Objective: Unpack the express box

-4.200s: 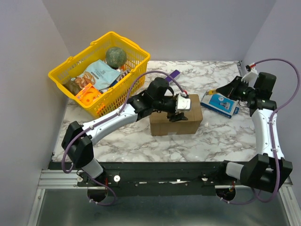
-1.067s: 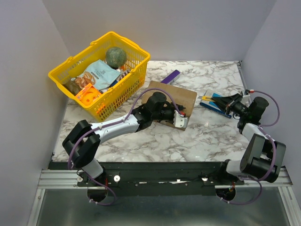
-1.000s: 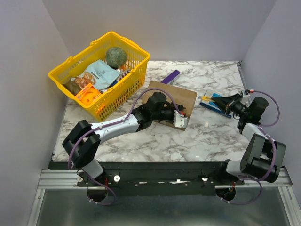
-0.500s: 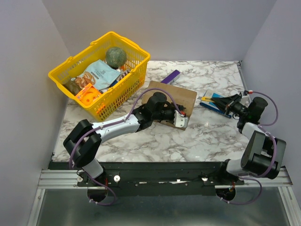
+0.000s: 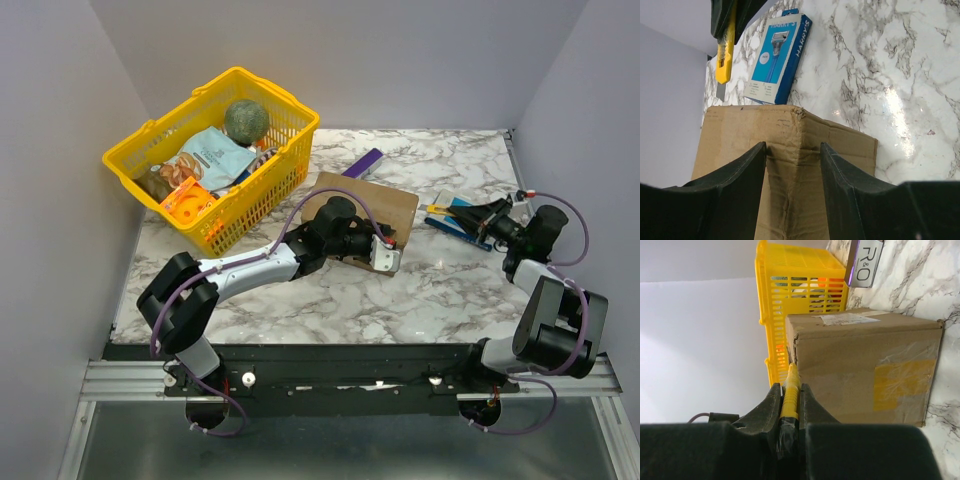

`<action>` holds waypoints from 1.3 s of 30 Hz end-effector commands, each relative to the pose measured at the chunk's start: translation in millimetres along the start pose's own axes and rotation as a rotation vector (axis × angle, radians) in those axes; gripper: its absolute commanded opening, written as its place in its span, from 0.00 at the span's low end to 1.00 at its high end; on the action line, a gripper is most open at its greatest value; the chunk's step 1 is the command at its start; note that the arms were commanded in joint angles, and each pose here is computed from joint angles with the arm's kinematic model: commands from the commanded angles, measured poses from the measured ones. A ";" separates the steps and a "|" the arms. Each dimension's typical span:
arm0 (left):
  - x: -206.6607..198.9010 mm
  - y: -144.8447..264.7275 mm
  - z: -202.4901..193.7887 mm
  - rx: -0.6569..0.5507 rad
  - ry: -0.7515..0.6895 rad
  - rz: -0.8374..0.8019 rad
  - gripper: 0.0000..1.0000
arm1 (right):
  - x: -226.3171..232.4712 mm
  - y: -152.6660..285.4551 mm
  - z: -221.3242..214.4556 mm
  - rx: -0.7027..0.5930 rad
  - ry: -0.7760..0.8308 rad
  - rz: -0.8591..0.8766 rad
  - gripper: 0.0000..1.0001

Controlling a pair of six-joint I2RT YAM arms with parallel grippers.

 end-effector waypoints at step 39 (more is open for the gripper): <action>21.5 -7.7 -0.7 0.024 0.018 0.123 0.55 | 10.1 -12.0 -22.2 0.127 0.095 0.045 0.00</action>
Point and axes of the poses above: each gripper's point midway between its finger pads, its own y axis back along the fingers, its own x axis along the line the jaws close on, z = x × y, the point moved 5 cm from there along y, back along the fingers, and after that the axes turned 13 degrees about y, right-handed, at the moved point
